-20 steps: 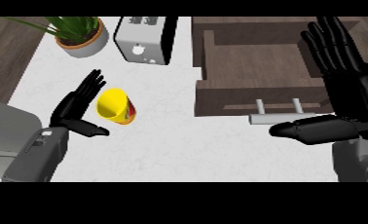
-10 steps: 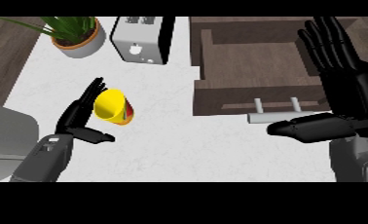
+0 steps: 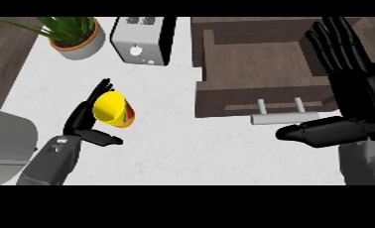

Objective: Pick up the cup, place it into the drawer and close the drawer

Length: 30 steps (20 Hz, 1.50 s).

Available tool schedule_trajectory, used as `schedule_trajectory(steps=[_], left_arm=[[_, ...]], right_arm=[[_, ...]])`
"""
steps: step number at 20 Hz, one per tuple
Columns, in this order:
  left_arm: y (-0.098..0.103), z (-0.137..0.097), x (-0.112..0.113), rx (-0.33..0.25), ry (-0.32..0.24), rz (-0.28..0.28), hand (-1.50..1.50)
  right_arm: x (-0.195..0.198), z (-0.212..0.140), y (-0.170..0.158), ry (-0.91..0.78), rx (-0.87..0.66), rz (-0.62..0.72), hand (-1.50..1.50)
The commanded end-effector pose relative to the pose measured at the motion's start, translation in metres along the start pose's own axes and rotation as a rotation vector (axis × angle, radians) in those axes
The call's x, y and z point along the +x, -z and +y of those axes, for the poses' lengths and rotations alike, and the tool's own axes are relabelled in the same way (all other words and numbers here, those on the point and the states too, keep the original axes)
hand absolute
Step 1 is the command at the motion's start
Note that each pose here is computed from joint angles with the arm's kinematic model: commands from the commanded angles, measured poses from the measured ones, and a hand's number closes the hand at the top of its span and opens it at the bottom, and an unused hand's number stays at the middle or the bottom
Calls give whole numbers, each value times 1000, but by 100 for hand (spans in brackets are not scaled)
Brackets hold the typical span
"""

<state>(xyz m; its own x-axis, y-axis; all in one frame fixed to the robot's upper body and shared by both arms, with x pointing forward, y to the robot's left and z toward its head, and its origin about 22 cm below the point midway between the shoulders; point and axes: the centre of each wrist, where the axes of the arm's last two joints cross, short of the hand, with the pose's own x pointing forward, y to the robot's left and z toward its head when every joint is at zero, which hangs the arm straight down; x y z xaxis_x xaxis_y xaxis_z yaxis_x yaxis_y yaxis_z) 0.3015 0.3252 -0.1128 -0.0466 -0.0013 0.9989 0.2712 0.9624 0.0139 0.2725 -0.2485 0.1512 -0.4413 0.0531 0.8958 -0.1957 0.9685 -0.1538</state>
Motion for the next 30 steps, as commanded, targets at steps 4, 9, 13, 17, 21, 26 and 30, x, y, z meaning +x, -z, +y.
schedule_trajectory(steps=[4,9,13,17,21,26,30], left_arm=[[21,-18,4,-78,-87,-95,-150],[13,-31,-8,-120,-172,-89,-150],[30,-34,2,-196,-244,-139,150],[26,-44,-3,-47,-29,-284,150],[13,-25,-3,190,106,-332,150],[0,-33,-15,561,146,-344,150],[16,-56,-14,428,-71,-497,150]], right_arm=[[0,5,12,3,1,-4,-150],[-2,-11,4,-9,-9,5,-150],[2,-13,11,-38,7,12,-150],[2,-6,6,-22,-11,1,-150],[-1,-15,0,-23,-18,17,-150],[11,-28,-3,-36,-33,4,-150],[-3,-10,-5,-28,-28,27,-150]])
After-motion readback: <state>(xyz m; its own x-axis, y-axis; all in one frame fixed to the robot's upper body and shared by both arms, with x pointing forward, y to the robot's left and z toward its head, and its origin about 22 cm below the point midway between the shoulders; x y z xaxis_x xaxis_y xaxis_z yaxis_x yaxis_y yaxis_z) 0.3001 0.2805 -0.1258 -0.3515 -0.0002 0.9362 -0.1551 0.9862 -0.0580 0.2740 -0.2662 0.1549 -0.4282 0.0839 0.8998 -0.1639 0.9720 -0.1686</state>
